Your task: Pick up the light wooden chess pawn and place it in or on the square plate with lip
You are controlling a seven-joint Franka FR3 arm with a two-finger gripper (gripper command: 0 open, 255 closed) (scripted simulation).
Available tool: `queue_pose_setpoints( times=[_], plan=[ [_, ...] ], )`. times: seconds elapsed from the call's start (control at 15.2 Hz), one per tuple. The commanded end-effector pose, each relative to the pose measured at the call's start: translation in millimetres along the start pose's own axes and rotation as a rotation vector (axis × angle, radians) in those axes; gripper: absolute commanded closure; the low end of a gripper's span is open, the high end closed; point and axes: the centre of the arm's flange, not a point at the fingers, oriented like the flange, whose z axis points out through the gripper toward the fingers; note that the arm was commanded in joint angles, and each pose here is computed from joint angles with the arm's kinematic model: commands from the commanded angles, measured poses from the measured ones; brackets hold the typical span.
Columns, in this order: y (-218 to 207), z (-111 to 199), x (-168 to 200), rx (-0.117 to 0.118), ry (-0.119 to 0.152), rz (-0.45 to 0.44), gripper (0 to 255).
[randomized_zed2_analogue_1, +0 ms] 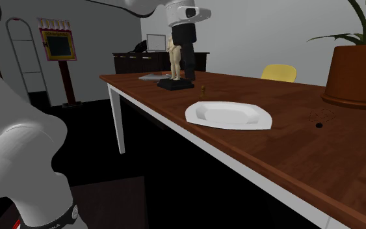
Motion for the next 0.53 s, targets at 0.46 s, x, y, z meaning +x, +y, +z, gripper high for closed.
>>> queue_pose_setpoints(
  times=[0.46],
  plan=[
    [-107.7, 16.1, 59.1, 0.006, -0.042, 0.043, 0]
  ],
)
